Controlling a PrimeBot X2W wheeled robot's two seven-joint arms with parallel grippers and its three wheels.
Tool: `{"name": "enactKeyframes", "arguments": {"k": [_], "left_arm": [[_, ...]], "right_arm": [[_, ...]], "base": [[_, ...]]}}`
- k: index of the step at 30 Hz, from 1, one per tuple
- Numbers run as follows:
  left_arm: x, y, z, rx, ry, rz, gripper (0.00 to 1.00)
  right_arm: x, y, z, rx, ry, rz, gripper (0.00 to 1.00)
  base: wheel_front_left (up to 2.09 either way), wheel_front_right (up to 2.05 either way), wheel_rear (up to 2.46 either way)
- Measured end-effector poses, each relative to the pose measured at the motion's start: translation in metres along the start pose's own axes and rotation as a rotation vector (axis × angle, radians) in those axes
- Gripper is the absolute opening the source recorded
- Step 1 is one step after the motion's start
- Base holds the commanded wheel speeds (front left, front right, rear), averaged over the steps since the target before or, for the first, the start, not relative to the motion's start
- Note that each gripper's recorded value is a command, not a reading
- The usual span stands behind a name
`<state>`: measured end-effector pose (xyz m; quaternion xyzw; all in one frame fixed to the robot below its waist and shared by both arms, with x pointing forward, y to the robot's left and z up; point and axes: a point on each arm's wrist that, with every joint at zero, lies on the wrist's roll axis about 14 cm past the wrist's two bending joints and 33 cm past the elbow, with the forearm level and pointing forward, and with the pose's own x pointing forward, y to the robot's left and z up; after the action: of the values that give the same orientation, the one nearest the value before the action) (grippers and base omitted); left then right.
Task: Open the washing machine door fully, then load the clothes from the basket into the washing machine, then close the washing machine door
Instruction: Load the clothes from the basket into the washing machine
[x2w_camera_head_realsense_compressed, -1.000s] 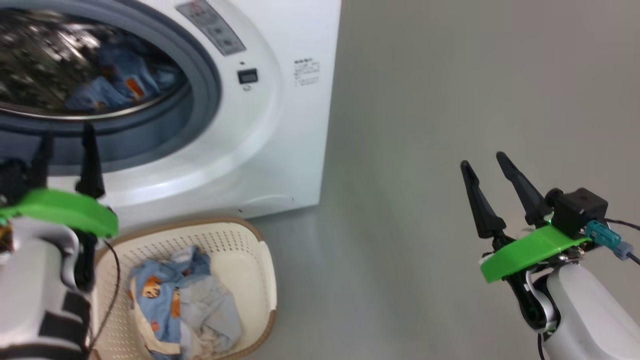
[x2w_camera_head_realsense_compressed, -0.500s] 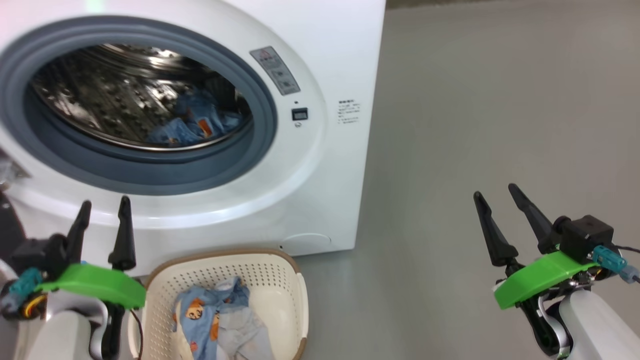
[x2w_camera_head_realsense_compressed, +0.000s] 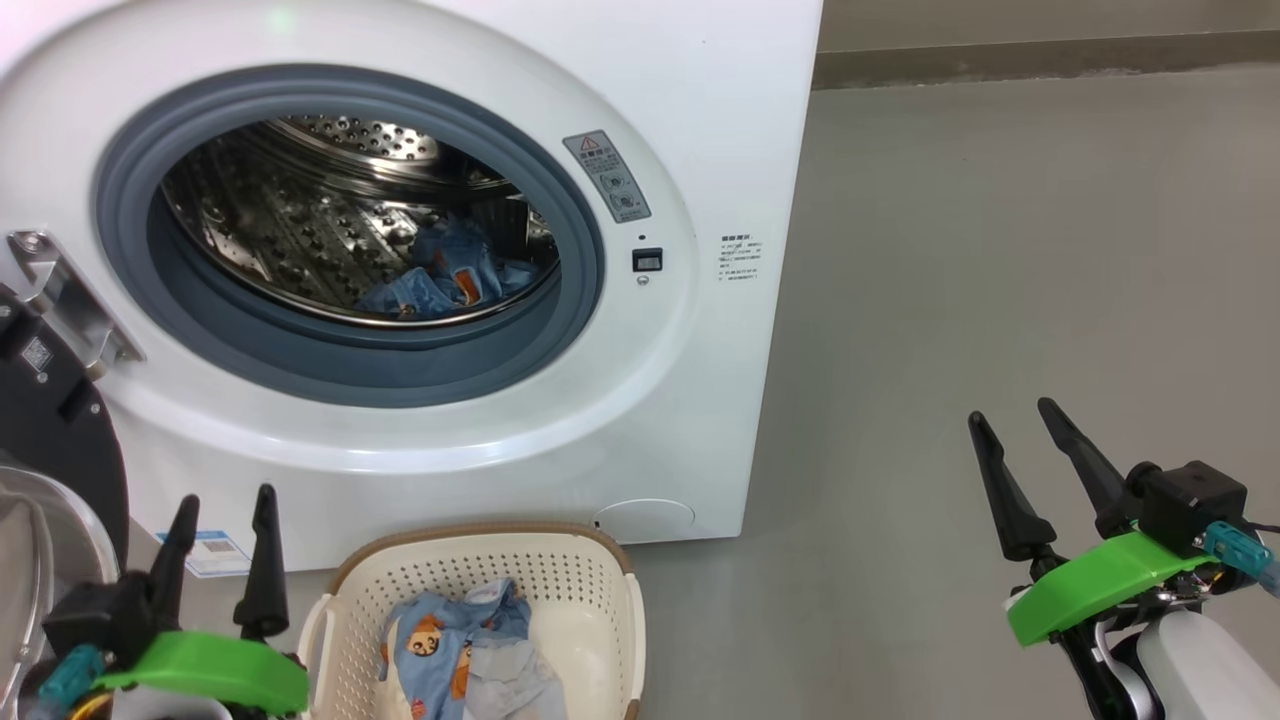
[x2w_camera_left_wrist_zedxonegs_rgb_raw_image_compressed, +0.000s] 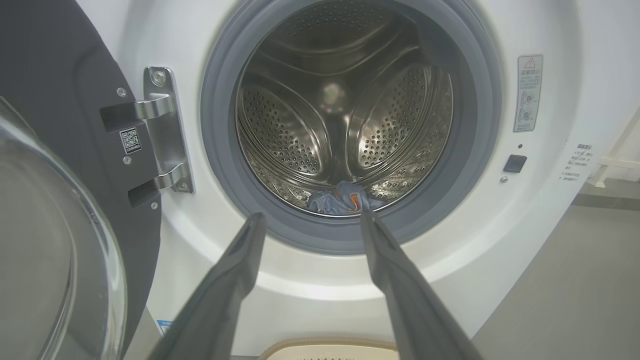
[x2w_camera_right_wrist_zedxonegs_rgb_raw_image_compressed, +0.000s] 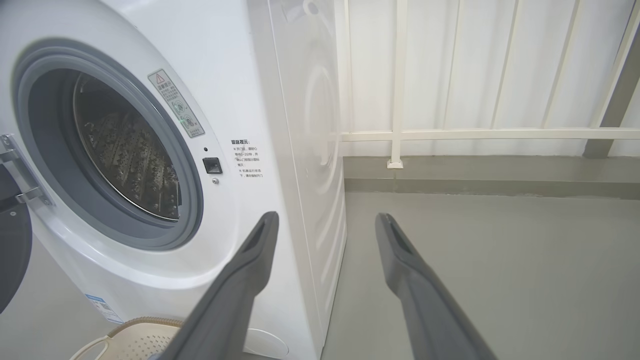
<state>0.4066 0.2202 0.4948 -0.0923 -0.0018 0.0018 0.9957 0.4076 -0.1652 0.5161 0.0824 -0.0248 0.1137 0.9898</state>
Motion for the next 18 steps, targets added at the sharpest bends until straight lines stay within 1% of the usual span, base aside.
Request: {"name": "enactKeyframes", "arguments": {"k": [9,18], "left_arm": [[-0.012,-0.001,-0.006,-0.011,0.008,0.014,1.00],[-0.012,-0.006,-0.004,-0.013,0.000,0.001,1.00]], "right_arm": [[-0.002,0.000,0.002,0.002,-0.009,0.000,1.00],[-0.004,0.001,0.004,0.002,-0.013,0.000,1.00]], "base": [[0.00,0.00,0.00],[0.00,0.00,0.00]]}}
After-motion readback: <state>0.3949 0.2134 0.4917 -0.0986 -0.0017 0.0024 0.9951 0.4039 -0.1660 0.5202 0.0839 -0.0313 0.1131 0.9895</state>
